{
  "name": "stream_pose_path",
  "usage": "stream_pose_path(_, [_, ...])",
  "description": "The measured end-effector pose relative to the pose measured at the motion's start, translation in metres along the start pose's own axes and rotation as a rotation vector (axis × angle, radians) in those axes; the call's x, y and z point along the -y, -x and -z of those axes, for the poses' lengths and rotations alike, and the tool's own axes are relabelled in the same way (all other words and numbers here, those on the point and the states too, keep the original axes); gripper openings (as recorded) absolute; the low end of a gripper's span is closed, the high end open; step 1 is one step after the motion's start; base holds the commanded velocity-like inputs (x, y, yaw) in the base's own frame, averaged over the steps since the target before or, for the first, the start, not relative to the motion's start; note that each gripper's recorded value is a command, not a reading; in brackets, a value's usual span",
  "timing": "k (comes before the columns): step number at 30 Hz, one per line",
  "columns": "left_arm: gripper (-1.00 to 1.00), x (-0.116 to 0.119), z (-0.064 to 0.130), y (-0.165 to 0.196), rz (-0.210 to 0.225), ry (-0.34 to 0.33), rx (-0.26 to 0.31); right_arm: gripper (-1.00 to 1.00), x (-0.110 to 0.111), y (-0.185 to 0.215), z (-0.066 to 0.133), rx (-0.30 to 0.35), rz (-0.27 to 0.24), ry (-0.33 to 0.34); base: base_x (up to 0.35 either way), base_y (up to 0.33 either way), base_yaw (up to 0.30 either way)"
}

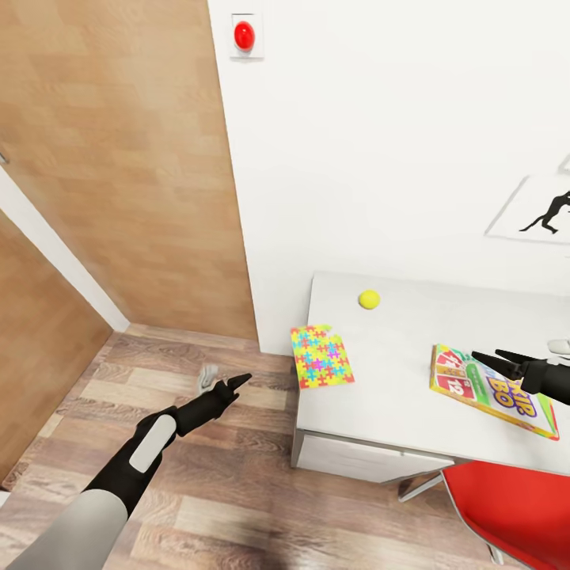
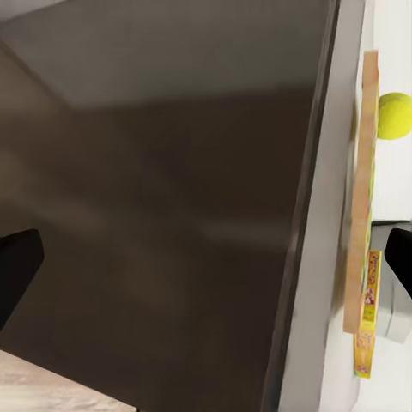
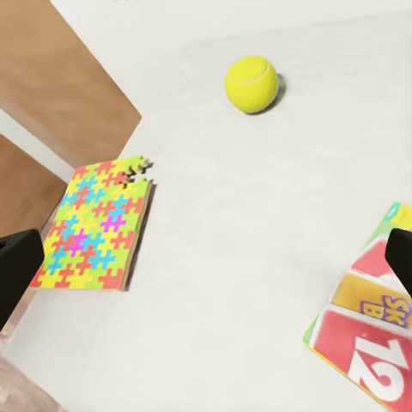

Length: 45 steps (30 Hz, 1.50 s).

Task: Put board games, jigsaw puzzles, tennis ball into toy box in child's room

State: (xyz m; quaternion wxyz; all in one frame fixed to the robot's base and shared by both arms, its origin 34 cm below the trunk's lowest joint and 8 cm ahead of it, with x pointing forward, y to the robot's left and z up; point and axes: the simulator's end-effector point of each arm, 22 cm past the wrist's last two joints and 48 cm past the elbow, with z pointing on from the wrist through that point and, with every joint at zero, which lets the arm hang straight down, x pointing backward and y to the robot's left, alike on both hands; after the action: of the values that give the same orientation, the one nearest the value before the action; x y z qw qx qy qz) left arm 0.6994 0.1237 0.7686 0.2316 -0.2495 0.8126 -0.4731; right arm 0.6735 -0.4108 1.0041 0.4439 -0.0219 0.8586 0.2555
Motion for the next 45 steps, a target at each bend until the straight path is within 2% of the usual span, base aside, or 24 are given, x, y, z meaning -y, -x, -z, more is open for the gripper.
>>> stream_pose_path(13, [1.0,0.0,0.001,0.001,-0.009,-0.006,0.013,1.0,0.0,-0.001,0.0,-0.001,0.0,0.001,0.2,0.0,-0.007])
stream_pose_path(25, [1.0,0.0,0.0,0.003,-0.019,-0.008,0.026,1.0,-0.001,-0.001,-0.001,-0.002,-0.001,0.002,0.067,0.0,-0.001])
stream_pose_path(39, [1.0,0.016,-0.01,0.006,-0.028,-0.033,0.03,1.0,-0.001,-0.001,-0.001,-0.001,-0.001,0.002,0.012,0.0,0.0])
stream_pose_path(45, [1.0,0.025,-0.018,-0.001,-0.047,-0.041,0.015,1.0,-0.001,-0.001,-0.001,-0.002,-0.002,0.002,0.003,0.0,0.0])
